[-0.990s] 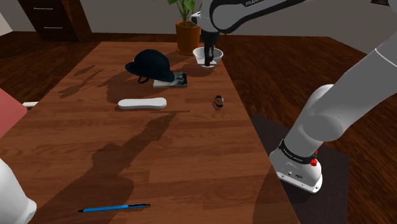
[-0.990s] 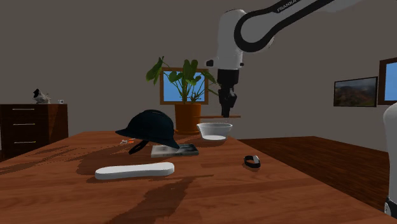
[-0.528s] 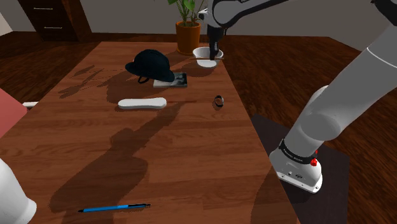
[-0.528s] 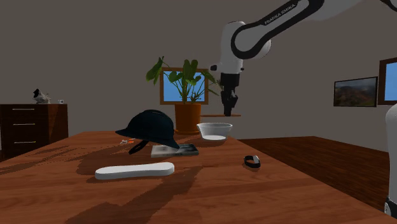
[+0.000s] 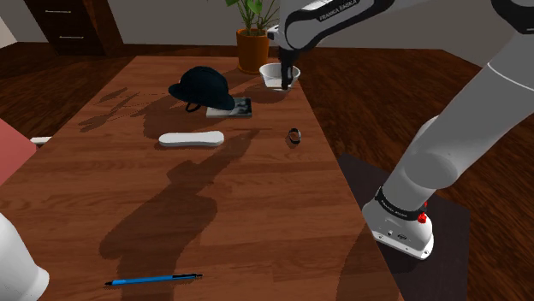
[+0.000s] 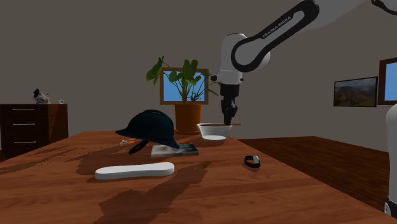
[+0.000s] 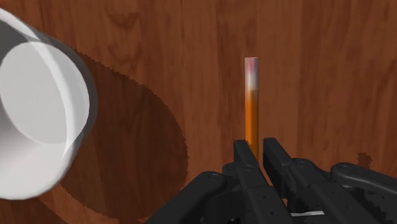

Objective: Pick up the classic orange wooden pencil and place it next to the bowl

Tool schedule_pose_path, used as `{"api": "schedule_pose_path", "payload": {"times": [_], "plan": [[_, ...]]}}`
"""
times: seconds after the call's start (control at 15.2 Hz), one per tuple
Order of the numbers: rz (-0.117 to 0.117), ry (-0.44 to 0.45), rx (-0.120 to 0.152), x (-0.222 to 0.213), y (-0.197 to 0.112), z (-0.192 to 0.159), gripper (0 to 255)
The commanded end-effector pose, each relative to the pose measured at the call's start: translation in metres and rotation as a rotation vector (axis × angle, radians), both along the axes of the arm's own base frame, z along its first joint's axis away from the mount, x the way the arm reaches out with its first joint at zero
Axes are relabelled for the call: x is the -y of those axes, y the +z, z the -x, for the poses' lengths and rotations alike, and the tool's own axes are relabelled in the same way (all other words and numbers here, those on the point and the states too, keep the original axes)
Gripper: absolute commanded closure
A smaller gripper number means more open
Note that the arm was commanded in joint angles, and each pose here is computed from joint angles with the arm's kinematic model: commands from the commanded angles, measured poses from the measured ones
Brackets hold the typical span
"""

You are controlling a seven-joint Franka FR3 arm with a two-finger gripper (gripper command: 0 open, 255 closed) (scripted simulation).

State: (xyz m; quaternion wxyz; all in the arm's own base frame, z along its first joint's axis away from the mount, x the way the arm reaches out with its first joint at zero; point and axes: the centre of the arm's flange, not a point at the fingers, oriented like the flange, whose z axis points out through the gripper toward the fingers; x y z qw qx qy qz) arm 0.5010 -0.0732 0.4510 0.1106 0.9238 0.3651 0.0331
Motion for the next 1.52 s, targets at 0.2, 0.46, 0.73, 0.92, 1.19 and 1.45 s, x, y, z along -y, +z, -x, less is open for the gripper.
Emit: {"api": "schedule_pose_path", "payload": {"times": [0.2, 0.46, 0.73, 0.92, 1.19, 1.45], "plan": [[0.000, 0.000, 0.001, -0.001, -0.027, 0.000, 255], [0.000, 0.000, 0.001, -0.001, -0.048, 0.000, 255], [0.000, 0.000, 0.001, -0.001, -0.069, 0.000, 255], [0.000, 0.000, 0.001, -0.001, -0.085, 0.000, 255], [0.000, 0.000, 0.001, -0.001, -0.099, 0.000, 255], [0.000, 0.000, 0.001, -0.001, -0.099, 0.000, 255]]}}
